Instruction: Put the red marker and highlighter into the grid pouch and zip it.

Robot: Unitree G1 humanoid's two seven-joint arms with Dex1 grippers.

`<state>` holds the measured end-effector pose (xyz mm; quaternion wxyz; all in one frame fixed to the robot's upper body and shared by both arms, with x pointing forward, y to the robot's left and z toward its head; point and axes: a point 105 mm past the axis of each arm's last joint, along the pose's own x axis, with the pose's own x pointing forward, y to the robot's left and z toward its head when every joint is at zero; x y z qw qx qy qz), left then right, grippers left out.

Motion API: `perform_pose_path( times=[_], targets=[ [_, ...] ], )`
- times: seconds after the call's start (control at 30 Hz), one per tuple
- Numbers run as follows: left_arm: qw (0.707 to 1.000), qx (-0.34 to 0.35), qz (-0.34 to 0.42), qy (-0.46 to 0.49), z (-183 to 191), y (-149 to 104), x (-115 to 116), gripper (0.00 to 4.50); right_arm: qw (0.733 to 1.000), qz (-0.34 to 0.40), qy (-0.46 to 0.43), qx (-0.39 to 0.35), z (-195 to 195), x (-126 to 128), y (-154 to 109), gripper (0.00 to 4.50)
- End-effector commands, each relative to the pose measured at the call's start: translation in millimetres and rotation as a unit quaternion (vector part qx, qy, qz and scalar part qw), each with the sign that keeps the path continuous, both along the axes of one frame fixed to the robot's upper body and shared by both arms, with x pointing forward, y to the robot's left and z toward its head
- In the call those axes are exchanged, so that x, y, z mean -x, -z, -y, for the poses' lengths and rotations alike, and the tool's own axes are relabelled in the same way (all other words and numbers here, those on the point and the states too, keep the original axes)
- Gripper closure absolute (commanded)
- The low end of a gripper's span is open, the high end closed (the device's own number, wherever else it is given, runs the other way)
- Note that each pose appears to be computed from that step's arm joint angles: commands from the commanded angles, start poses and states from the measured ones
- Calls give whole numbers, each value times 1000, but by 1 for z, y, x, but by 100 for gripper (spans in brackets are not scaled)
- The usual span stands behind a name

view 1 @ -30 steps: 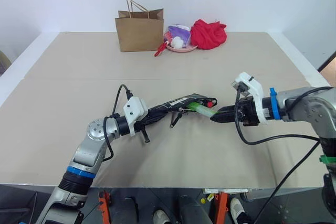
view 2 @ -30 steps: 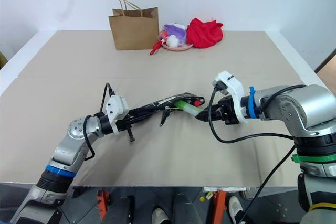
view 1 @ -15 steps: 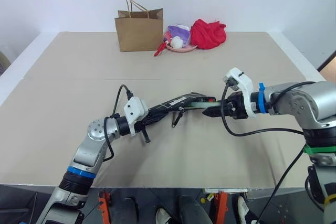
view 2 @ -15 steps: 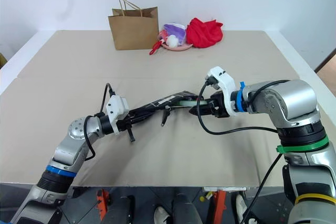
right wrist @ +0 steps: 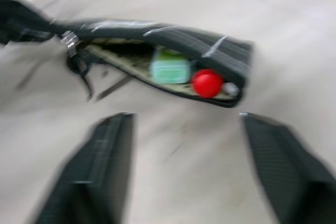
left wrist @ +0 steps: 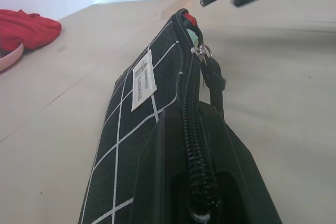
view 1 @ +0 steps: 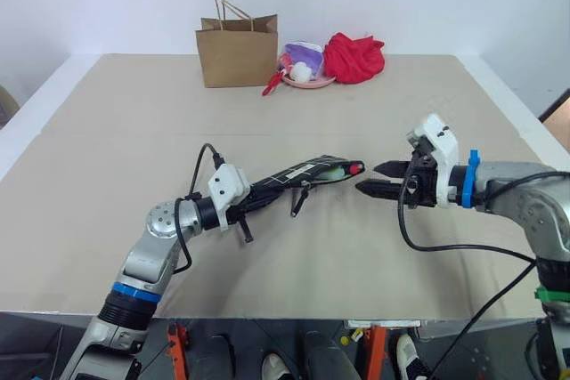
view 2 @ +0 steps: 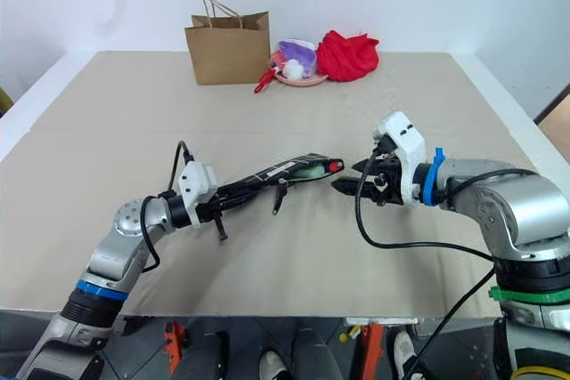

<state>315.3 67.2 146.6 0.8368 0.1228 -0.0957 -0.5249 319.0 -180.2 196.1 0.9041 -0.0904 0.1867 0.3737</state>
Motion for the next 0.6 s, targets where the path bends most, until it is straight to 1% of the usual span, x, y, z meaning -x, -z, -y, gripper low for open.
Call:
perform_pose_path(
  times=[0.03, 0.1, 0.13, 0.4, 0.6],
  targets=[
    [1000, 9, 24, 10, 2, -14, 2, 450, 998, 58, 12, -25, -3, -3, -19, 300],
    [1000, 9, 24, 12, 3, -14, 2, 450, 998, 59, 19, -34, -7, -5, -16, 416],
    [1000, 9, 24, 12, 3, -14, 2, 450, 997, 59, 21, -37, -8, -6, -15, 448],
    [1000, 10, 25, 10, 2, -14, 3, 450, 998, 50, 24, -21, -11, -8, 0, 448],
    [1000, 12, 25, 10, 3, -15, 3, 450, 998, 57, 26, -23, -14, -13, -1, 448]
  ],
)
